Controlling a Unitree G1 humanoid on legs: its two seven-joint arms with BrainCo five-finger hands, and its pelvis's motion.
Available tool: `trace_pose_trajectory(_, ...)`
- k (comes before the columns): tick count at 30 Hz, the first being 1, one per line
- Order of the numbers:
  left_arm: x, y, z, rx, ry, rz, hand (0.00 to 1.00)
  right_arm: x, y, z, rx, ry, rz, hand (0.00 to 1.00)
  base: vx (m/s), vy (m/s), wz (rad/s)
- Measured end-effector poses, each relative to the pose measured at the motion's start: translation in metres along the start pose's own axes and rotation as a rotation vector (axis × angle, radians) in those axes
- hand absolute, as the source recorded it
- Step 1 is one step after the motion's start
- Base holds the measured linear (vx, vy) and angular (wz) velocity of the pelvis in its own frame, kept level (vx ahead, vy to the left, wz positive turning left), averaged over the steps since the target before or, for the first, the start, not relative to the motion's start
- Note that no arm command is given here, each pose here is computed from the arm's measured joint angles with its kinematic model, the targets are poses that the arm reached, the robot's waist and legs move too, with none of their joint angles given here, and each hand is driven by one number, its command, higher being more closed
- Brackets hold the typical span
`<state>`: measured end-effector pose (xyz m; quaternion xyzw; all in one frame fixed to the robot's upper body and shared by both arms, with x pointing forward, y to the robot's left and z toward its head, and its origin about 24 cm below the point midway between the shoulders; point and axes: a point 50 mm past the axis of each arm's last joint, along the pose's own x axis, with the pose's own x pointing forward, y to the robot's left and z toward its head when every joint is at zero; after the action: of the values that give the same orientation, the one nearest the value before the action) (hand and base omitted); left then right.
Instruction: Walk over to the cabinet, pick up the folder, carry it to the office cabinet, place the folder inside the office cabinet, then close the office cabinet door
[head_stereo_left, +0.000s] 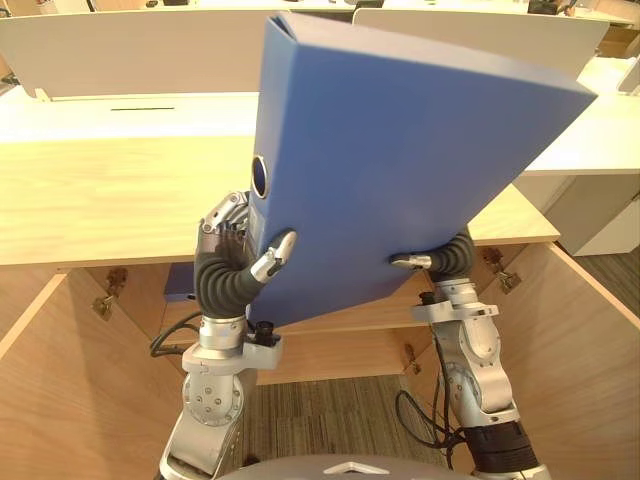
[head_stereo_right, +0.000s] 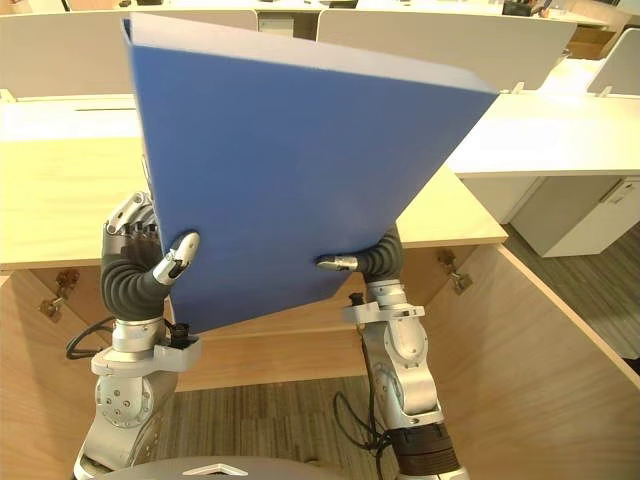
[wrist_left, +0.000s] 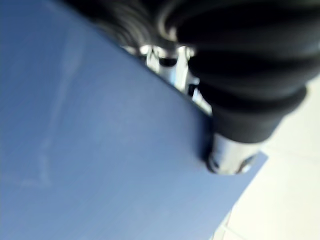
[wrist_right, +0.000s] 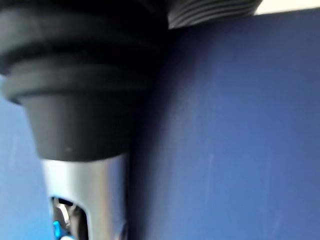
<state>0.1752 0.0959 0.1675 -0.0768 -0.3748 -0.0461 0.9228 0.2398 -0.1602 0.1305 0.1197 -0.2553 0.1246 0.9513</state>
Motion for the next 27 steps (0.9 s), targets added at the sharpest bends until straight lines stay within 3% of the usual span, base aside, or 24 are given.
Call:
trace_pose_trajectory(9, -0.006, 0.004, -0.003, 0.021, 0.033, -0.008, 1.0, -0.004, 0.002, -0.012, 0.066, 0.1, 0.109, 1.0, -0.03, 0.009, 0.01)
trace_pose_trajectory(10, -0.007, 0.005, -0.003, 0.026, 0.036, -0.003, 0.0, -0.004, 0.003, -0.014, 0.072, 0.107, 0.112, 1.0, 0.0, 0.0, 0.0)
trace_pose_trajectory(23, -0.015, 0.02, -0.008, 0.064, 0.075, 0.055, 0.0, -0.009, 0.015, -0.022, 0.131, 0.096, 0.046, 1.0, 0.0, 0.001, 0.0)
trace_pose_trajectory(27, -0.027, 0.037, -0.018, 0.133, 0.158, 0.143, 0.0, -0.011, 0.013, -0.021, 0.137, 0.057, -0.069, 1.0, -0.01, 0.006, 0.08)
